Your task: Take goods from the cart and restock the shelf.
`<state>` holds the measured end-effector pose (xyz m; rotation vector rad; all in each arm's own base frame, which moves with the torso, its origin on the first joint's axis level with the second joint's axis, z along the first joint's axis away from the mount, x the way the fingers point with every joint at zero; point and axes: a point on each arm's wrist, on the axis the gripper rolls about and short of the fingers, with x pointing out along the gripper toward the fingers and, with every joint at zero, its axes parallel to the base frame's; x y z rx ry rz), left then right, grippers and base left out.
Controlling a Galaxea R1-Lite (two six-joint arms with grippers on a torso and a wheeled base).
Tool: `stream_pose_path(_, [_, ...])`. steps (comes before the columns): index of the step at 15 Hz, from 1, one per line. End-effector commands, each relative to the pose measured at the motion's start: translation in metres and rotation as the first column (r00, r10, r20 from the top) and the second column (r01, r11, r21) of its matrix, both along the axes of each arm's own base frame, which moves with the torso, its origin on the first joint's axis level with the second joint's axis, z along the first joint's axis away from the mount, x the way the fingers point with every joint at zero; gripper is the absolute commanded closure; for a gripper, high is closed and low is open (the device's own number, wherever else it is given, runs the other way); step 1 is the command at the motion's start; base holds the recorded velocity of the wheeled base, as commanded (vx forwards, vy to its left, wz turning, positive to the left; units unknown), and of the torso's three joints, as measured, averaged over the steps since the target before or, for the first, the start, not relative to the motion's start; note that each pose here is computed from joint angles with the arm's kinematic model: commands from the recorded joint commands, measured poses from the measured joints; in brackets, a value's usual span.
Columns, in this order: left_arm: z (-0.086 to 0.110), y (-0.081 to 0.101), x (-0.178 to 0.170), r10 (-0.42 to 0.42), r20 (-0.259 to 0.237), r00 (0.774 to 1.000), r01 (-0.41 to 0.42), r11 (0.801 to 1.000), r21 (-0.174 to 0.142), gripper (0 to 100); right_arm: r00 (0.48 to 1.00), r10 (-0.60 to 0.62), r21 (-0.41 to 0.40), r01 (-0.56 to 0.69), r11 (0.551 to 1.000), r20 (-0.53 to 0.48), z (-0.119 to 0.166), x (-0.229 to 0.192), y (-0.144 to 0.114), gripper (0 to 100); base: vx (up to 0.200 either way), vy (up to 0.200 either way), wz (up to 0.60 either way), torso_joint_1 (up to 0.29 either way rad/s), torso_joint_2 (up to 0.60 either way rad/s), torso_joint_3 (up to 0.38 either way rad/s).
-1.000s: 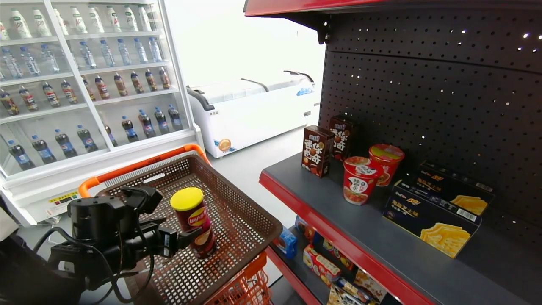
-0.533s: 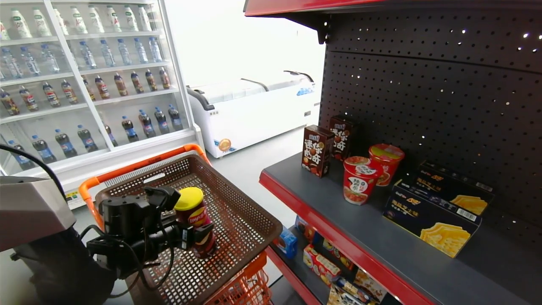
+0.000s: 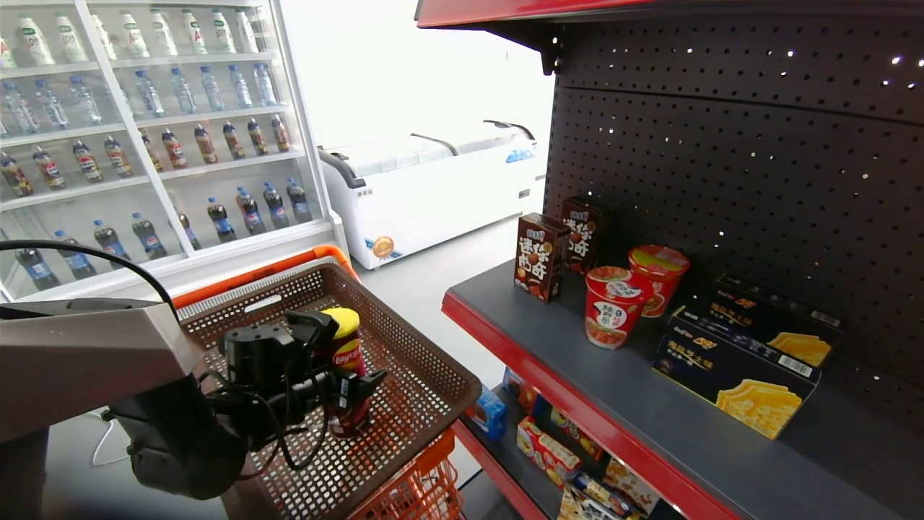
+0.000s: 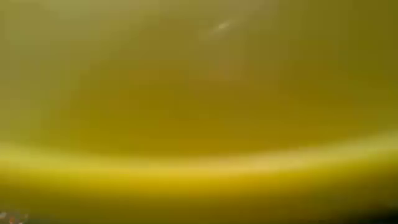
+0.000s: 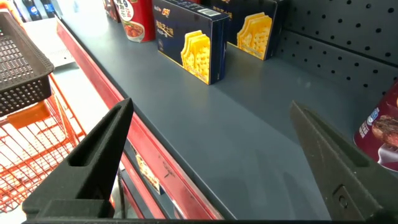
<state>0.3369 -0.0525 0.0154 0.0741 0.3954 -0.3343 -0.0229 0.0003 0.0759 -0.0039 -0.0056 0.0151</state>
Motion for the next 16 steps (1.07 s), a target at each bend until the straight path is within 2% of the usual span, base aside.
stream_pose_path(1, [-0.006,-0.001,0.001,-0.003,-0.015,1.0,0.003,1.0,0.001,0,1.0,0.0,-0.001,0.0,1.0,-0.001,0.0,0.0,0.0,0,0.0,0.0,0.0,0.0,0.0,0.0])
stream_pose_path(4, [-0.006,-0.001,-0.003,-0.006,-0.007,1.0,0.006,1.0,0.0,0,1.0,0.0,-0.001,0.0,1.0,-0.001,0.0,0.0,0.0,0,0.0,0.0,0.0,0.0,0.0,0.0])
stream_pose_path(5, [-0.005,-0.001,-0.004,-0.007,0.012,1.0,0.007,1.0,-0.004,100,1.0,0.0,-0.001,0.0,1.0,-0.001,0.0,0.0,0.0,0,0.0,0.0,0.0,0.0,0.0,0.0])
stream_pose_path(6, [-0.002,-0.002,0.0,-0.005,0.03,1.0,0.006,1.0,-0.007,100,1.0,0.0,-0.001,0.0,1.0,-0.001,0.0,0.0,0.0,0,0.0,0.0,0.0,0.0,0.0,0.0])
stream_pose_path(8, [-0.005,-0.005,-0.01,-0.013,0.0,1.0,0.013,1.0,0.005,100,1.0,0.0,-0.001,0.0,1.0,-0.001,0.0,0.0,0.0,0,0.0,0.0,0.0,0.0,0.0,0.0])
stream_pose_path(10, [0.01,-0.009,-0.023,-0.02,0.028,0.999,0.02,1.0,0.0,100,1.0,0.0,-0.001,0.0,1.0,-0.001,0.0,0.0,0.0,0,0.0,0.0,0.0,0.0,0.0,0.0])
stream_pose_path(11, [0.027,-0.012,-0.036,0.006,0.054,0.999,-0.006,1.0,0.002,100,1.0,0.0,-0.001,0.0,1.0,-0.001,0.0,0.0,0.0,0,0.0,0.0,0.0,0.0,0.0,0.0])
stream_pose_path(13, [0.054,-0.009,-0.045,0.102,0.112,0.988,-0.101,0.995,-0.017,100,1.0,0.0,-0.001,0.0,1.0,-0.001,0.0,0.0,0.0,0,0.0,0.0,0.0,0.0,0.0,0.0])
stream_pose_path(14, [0.079,-0.006,-0.056,0.142,0.152,0.978,-0.138,0.99,-0.043,100,1.0,0.0,-0.001,0.0,1.0,-0.001,0.0,0.0,0.0,0,0.0,0.0,0.0,0.0,0.0,0.0])
stream_pose_path(15, [0.102,-0.003,-0.067,0.147,0.169,0.975,-0.14,0.989,-0.052,100,1.0,0.0,-0.001,0.0,1.0,-0.001,0.0,0.0,0.0,0,0.0,0.0,0.0,0.0,0.0,0.0])
stream_pose_path(16, [0.109,-0.002,-0.072,0.145,0.164,0.976,-0.138,0.989,-0.054,100,1.0,0.0,-0.001,0.0,1.0,-0.001,0.0,0.0,0.0,0,0.0,0.0,0.0,0.0,0.0,0.0])
